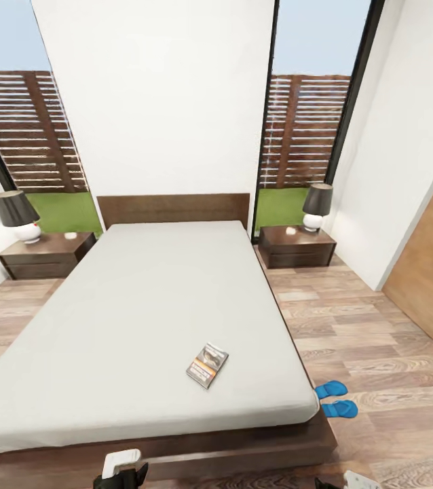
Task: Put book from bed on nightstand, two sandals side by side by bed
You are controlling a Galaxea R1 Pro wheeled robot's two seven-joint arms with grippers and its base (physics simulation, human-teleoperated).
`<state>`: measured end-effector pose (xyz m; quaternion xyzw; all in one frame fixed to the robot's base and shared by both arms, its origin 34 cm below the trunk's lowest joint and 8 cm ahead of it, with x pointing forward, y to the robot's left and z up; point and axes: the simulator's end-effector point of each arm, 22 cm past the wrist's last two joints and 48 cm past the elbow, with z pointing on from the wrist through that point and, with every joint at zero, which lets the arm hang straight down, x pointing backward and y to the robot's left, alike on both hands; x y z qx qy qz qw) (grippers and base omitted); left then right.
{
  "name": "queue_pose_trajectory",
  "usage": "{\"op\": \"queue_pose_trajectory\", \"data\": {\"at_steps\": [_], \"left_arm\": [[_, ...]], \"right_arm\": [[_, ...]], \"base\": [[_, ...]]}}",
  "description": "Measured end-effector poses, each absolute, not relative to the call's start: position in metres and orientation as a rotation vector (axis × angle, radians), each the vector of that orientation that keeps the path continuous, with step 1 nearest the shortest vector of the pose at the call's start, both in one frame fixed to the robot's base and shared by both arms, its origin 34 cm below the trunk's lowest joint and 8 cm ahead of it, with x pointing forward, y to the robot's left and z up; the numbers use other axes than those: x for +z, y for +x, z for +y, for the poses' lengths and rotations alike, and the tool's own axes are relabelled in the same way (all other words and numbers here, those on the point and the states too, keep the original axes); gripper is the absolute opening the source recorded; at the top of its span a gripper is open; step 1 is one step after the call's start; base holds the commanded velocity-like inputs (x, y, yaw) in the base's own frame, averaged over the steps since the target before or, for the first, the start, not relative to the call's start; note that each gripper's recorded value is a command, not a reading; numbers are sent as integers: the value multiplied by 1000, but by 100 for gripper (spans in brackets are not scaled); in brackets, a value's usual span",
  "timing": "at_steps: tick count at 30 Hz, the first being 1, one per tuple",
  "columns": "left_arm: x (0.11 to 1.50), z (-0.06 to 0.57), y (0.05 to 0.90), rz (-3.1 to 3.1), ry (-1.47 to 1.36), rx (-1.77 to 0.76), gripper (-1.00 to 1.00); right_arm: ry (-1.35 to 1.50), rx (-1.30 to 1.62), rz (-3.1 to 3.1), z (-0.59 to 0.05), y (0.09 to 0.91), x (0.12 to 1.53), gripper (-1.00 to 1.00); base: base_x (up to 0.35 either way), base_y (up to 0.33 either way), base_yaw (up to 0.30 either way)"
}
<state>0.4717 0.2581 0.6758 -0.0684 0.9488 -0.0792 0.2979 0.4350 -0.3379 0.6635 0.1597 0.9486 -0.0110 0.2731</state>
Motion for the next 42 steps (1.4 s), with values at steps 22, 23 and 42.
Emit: {"op": "queue_pose_trajectory", "data": {"at_steps": [22, 23, 42], "left_arm": [[676, 258, 472, 2522, -182, -211, 100], [676, 258, 472, 2522, -182, -210, 100], [676, 258, 472, 2522, -181, -211, 100]], "right_arm": [[429, -30, 2552, -338, 435, 663, 100], [430, -30, 2553, -338, 435, 663, 100], [431, -30, 2552, -338, 435, 663, 100]], "base": [[56, 0, 0], [0, 0, 0], [0, 0, 0]]}}
